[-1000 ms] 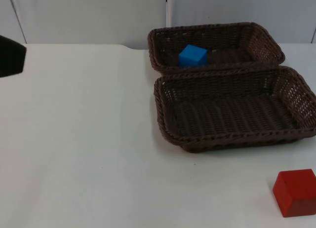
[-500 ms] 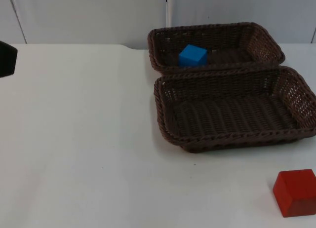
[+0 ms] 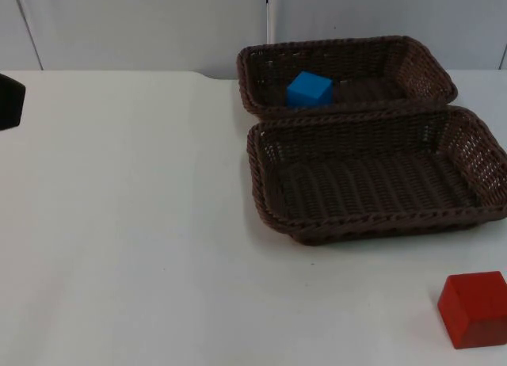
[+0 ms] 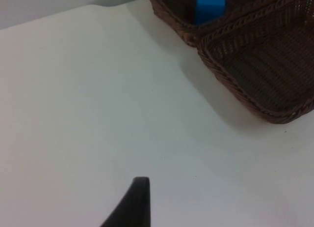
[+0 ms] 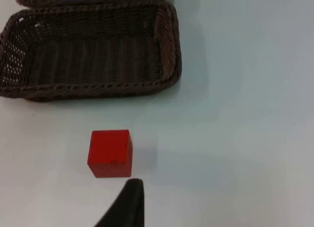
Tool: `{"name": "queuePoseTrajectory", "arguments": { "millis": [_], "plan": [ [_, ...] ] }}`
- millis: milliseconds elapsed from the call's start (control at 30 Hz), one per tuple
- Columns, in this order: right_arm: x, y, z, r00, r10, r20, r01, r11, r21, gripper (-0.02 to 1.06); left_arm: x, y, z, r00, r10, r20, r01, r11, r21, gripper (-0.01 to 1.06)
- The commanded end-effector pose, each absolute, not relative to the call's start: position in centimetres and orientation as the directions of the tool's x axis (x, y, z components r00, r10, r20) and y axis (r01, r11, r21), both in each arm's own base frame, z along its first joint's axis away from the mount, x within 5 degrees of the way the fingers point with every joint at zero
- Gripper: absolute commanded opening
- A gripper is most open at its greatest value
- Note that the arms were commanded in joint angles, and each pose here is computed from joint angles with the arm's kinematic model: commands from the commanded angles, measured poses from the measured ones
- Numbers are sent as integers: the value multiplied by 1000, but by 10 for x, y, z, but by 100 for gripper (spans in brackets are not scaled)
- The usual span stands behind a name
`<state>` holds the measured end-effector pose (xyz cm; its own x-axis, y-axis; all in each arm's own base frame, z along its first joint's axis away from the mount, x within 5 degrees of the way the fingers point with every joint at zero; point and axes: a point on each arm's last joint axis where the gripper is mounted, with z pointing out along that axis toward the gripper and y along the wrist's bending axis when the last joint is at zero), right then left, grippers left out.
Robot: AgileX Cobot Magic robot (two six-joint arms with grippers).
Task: Pick up one cube with the left hand and place it into the upper basket. Pick up one cube with the right hand and place it into the lower basket.
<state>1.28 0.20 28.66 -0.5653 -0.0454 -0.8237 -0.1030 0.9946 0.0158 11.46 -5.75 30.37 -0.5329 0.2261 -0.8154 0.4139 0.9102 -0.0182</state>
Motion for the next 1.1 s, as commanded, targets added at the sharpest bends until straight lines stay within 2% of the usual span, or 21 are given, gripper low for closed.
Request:
{"name": "queuePoseTrajectory", "arguments": {
  "millis": [0, 267, 333, 400, 500, 567, 700, 733, 800, 1067],
  "plan": [
    [23, 3, 295, -595, -38, -803, -97, 995, 25, 105, 113, -58, 303, -530, 220, -819, 416, 909, -24, 105],
    [61, 13, 309, -721, -10, -693, -106, 990, 96, 105, 113, -57, 303, -529, 222, -819, 416, 909, -22, 105],
    [81, 16, 309, -782, -8, -624, -101, 988, 114, 105, 113, -57, 303, -530, 223, -818, 415, 909, -21, 105],
    [87, 18, 308, -799, -4, -601, -100, 987, 127, 105, 113, -57, 303, -530, 223, -818, 415, 909, -21, 105],
    [110, 24, 300, -861, -15, -509, -110, 981, 158, 105, 113, -57, 303, -529, 222, -819, 416, 909, -21, 105],
    [116, 26, 297, -874, -27, -484, -120, 979, 162, 105, 113, -57, 303, -529, 222, -819, 416, 909, -21, 105],
    [141, 32, 278, -934, -36, -356, -112, 974, 196, 105, 113, -58, 303, -528, 222, -820, 416, 909, -22, 105],
    [141, 32, 278, -934, -36, -356, -112, 974, 196, 105, 113, -58, 303, -528, 222, -820, 416, 909, -22, 105],
    [155, 34, 266, -956, -31, -291, -94, 974, 205, 105, 113, -58, 303, -529, 219, -820, 416, 909, -25, 105],
    [173, 38, 252, -967, -23, -253, -85, 968, 235, 105, 113, -58, 303, -531, 216, -820, 416, 909, -30, 105]
  ]
}}
